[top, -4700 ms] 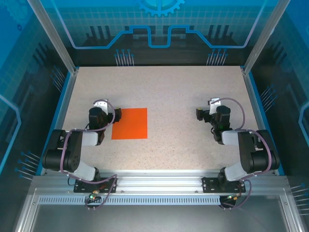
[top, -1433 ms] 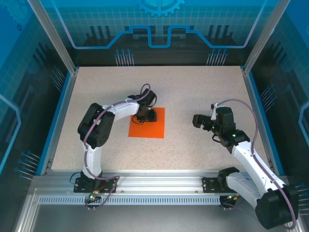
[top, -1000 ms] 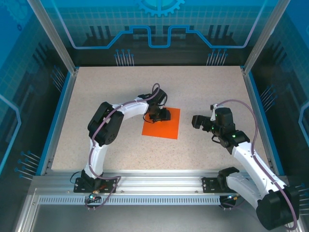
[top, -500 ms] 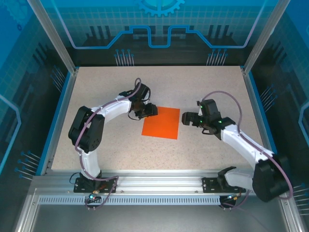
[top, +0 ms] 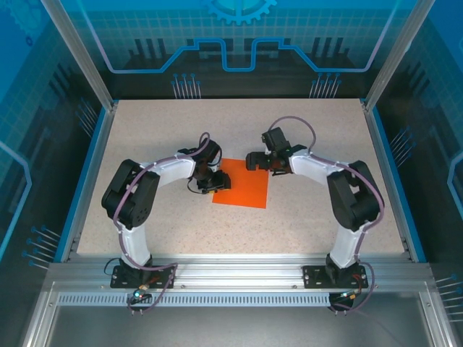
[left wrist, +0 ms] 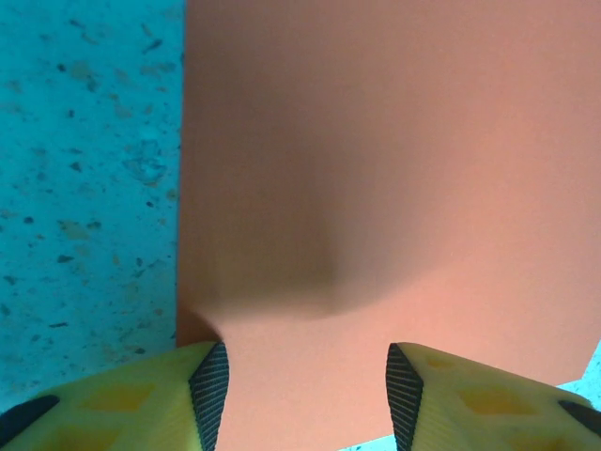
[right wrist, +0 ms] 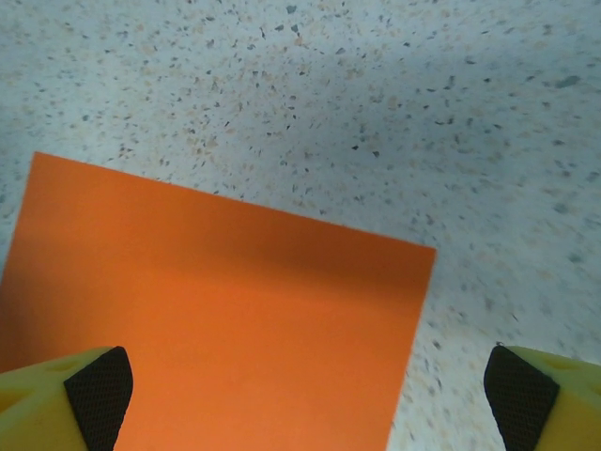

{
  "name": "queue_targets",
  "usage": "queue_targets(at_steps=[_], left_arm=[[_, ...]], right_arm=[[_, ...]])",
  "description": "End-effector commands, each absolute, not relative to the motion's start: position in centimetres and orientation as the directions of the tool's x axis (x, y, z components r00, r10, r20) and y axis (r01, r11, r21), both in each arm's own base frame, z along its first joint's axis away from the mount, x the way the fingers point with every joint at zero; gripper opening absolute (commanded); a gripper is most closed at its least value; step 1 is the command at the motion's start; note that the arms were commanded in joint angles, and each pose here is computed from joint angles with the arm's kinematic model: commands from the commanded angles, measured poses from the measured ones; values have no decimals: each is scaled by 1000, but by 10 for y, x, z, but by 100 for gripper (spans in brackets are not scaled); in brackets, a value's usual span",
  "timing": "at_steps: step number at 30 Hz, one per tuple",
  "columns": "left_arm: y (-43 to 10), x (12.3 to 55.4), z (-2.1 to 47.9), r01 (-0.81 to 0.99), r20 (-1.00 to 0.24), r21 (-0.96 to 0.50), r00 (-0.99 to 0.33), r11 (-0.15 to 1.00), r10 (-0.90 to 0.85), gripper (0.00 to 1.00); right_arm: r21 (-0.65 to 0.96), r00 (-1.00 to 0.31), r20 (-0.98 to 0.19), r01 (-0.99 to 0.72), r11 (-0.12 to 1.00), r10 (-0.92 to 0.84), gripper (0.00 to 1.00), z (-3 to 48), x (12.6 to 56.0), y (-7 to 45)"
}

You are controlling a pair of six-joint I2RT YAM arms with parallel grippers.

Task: Fold a paper plane with a square sheet of paper (fold left side to right side)
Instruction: Pick up the square sheet of paper from the center of the table.

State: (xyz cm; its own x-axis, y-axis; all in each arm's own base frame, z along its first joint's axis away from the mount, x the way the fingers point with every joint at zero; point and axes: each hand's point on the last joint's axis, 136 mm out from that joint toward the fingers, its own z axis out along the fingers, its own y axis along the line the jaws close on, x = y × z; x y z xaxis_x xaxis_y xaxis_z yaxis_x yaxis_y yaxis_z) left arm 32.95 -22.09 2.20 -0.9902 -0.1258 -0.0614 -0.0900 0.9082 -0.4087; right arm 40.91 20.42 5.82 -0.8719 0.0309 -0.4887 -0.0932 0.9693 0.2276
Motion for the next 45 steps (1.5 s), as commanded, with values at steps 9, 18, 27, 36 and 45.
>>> queue_targets(at_steps=[9, 18, 27, 36, 45], left_arm=[[-218, 315, 11, -110, -8, -400, -992, 910, -123, 52], [-220, 316, 11, -110, -11, -402, -992, 909, -125, 52], [-224, 323, 22, -96, -38, -424, -992, 901, -124, 54], [-223, 335, 53, -54, -136, -473, -982, 879, -134, 62], [-188, 354, 122, -5, -310, -628, -915, 778, -257, 73]], right_arm=[[198, -928, -367, -143, 970, -62, 99, 23, 393, 233], [260, -950, -299, -170, 951, -88, 93, 18, 364, 253], [259, -943, -302, -223, 940, -140, 72, 25, 354, 259], [304, -928, -334, -270, 914, -163, 45, 40, 355, 268], [447, -879, -455, -365, 817, -144, 36, 90, 354, 276]])
